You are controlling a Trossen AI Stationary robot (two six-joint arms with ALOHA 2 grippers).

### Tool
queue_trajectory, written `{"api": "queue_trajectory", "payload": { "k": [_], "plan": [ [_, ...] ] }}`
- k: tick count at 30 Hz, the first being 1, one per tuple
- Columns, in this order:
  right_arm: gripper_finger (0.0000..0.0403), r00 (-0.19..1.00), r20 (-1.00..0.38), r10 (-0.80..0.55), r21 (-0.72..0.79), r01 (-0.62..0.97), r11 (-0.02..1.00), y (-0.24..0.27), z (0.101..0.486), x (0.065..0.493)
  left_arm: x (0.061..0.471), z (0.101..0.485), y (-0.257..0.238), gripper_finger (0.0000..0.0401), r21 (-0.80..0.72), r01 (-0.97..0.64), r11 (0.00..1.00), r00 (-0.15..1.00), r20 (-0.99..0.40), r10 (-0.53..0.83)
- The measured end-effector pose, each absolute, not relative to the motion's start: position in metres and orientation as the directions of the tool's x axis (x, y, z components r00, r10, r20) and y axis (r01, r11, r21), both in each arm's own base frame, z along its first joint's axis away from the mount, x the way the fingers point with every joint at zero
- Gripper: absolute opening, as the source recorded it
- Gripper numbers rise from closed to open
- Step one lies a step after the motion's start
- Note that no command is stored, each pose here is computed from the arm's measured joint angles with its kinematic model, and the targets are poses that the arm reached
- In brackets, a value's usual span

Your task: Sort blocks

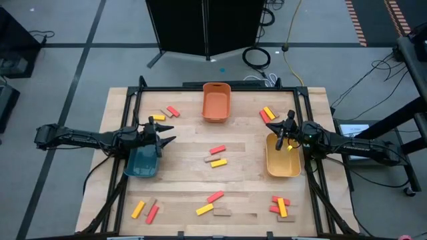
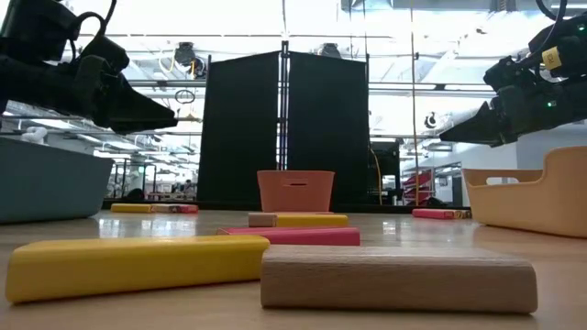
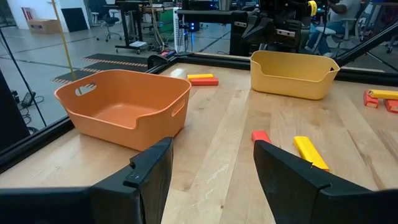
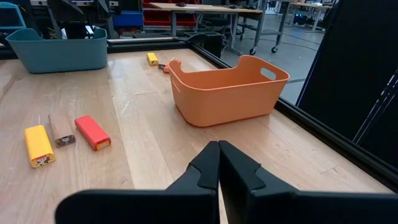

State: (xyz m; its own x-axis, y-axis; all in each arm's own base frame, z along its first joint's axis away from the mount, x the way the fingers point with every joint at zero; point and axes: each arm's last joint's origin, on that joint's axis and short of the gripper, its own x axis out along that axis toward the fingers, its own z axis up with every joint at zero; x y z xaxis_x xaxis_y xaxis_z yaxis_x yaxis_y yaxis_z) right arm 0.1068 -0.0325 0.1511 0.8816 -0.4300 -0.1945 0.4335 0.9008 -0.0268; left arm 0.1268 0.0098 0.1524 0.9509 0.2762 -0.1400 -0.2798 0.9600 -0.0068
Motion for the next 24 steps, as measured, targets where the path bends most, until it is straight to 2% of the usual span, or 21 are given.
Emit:
{"api": "queue_trajectory", "payload": {
  "k": [9, 12, 14, 16, 20, 24],
  "plan": [
    [0.0000, 0.882, -0.192, -0.431, -0.026, 0.435, 0.900, -0.033, 0.151, 0.107, 0.127, 0.152, 0.010, 0.0221, 0.009, -0.278, 0.960, 0.951, -0.140, 0.277],
    [0.0000, 0.882, -0.191, -0.431, -0.026, 0.435, 0.900, -0.033, 0.151, 0.107, 0.127, 0.153, 0.009, 0.0221, -0.213, -0.288, 0.934, 0.955, -0.136, 0.263],
    [0.0000, 0.882, -0.187, -0.431, -0.025, 0.435, 0.900, -0.033, 0.152, 0.107, 0.127, 0.154, 0.009, 0.0221, -0.437, -0.271, 0.858, 0.963, -0.130, 0.238],
    [0.0000, 0.884, -0.181, -0.432, -0.019, 0.436, 0.900, -0.033, 0.152, 0.107, 0.127, 0.154, 0.009, 0.0221, -0.571, -0.264, 0.777, 0.964, -0.131, 0.232],
    [0.0000, 0.899, -0.153, -0.410, 0.156, 0.432, 0.888, -0.032, 0.155, 0.108, 0.127, 0.154, 0.008, 0.0221, -0.694, -0.253, 0.674, 0.965, -0.130, 0.229],
    [0.0000, 0.907, -0.073, -0.414, 0.201, 0.420, 0.885, -0.032, 0.163, 0.109, 0.127, 0.153, 0.010, 0.0221, -0.671, -0.285, 0.684, 0.955, -0.138, 0.263]
  ]
}}
